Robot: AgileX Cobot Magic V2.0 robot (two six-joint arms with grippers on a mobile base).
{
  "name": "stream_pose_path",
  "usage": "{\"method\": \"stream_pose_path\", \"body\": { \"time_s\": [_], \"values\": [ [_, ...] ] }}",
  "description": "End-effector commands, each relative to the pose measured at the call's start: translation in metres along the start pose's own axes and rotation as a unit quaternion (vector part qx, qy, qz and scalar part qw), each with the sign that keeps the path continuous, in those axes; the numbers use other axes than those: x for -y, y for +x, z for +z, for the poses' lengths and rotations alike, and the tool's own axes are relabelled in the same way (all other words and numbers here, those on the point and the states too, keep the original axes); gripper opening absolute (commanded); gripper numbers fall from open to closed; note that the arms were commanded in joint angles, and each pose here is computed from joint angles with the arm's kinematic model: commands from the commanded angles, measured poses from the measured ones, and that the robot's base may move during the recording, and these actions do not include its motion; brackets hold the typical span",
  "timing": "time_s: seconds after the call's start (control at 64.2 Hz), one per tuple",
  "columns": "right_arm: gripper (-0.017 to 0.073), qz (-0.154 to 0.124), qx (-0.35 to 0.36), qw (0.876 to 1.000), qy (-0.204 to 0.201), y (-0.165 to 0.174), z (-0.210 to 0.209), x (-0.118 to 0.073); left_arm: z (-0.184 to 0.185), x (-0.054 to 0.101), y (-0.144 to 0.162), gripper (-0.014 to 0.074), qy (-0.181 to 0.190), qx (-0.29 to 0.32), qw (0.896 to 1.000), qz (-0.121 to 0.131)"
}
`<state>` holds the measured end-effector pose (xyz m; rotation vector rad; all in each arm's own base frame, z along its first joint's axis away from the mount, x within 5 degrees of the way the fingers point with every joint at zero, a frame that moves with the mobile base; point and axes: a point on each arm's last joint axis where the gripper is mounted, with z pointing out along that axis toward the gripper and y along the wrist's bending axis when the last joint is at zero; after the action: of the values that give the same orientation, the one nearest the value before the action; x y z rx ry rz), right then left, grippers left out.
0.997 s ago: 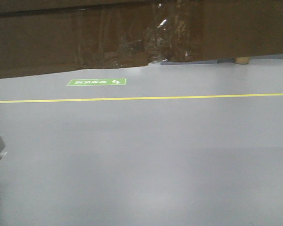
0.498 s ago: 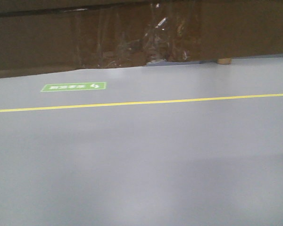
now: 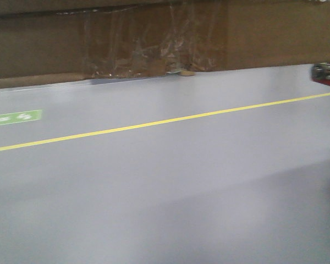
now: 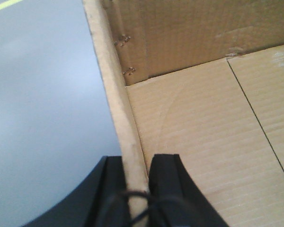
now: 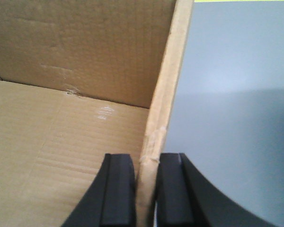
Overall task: Grab carton from right shelf to conveyor
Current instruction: 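Hold the carton with both grippers while the base turns away, then carry the carton over the grey conveyor belt with both grippers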
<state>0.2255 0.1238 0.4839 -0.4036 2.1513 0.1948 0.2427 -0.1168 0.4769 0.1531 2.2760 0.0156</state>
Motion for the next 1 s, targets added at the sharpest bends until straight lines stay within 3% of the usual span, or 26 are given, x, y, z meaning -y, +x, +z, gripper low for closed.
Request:
{"method": "stream_pose_path", "body": {
  "time_s": [0.0, 0.981],
  "values": [
    [-0.0068, 0.004, 0.040, 0.999, -0.036, -0.0066, -0.0048, -0.0072, -0.0069, 0.0082, -0.0055, -0.0020, 0.042, 0.037, 0.998, 0.002],
    [-0.0068, 0.006, 0.041, 0.998, -0.040, -0.0069, -0.0049, -0.0078, -0.0069, 0.0080, -0.0056, -0.0020, 0.041, 0.037, 0.998, 0.002]
  ]
}}
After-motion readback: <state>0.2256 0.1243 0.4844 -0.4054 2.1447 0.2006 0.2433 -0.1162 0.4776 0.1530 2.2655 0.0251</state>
